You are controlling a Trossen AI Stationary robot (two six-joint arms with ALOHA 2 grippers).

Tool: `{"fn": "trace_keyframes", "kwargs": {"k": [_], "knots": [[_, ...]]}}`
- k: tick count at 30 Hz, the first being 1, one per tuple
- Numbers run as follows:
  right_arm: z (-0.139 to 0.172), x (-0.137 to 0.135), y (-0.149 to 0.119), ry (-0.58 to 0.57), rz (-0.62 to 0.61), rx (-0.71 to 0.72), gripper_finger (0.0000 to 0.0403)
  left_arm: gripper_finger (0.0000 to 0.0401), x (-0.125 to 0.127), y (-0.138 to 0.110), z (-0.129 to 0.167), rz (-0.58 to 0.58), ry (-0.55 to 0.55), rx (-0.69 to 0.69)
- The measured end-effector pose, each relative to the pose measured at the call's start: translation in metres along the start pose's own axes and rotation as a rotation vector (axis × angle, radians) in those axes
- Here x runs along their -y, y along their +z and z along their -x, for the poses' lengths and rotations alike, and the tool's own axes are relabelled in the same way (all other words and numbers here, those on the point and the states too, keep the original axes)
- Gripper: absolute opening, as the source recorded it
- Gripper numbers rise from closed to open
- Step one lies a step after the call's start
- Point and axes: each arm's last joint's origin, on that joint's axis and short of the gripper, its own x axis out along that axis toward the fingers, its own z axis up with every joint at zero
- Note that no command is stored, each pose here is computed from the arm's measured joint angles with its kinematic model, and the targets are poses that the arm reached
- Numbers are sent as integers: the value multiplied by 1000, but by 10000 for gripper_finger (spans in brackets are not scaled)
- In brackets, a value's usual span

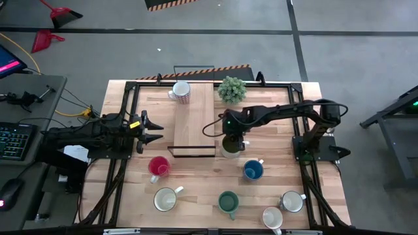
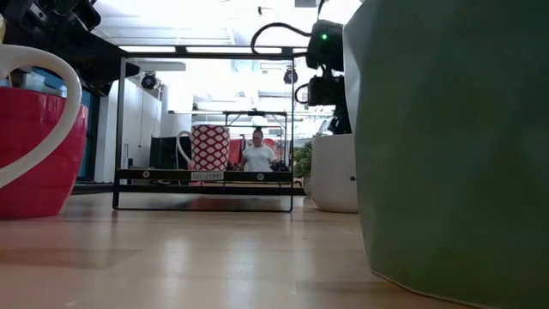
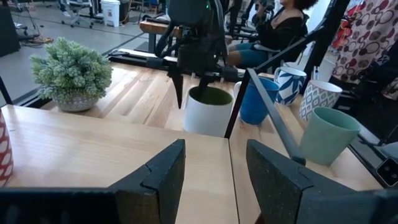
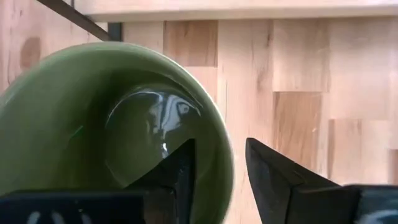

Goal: Place coffee mugs
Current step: Put the white mug on the shelf

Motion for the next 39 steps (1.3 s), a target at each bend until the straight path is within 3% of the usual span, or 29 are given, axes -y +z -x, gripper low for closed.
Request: {"fn": "trace_keyframes", "kwargs": {"k": [8,14,19,22,29,39], "knots": [[-6,1,-1,-3,-66,-22,114,158,0,-2,0,9,2,-17],[-6,2,-2,-9,-101,-27,17,158,0,-2,0,9,3,-18],[-1,2,-2,-46,-121,-73,4,158,0,-3,0,9,4,-28],[14,4,3,-109,-117,-97,3,158,0,-3,0,10,5,-34],[64,10,30,-261,-85,0,1,158,-1,-4,0,3,5,-37],[111,59,53,-385,-161,188,1,158,-1,-4,0,9,5,-36]]}}
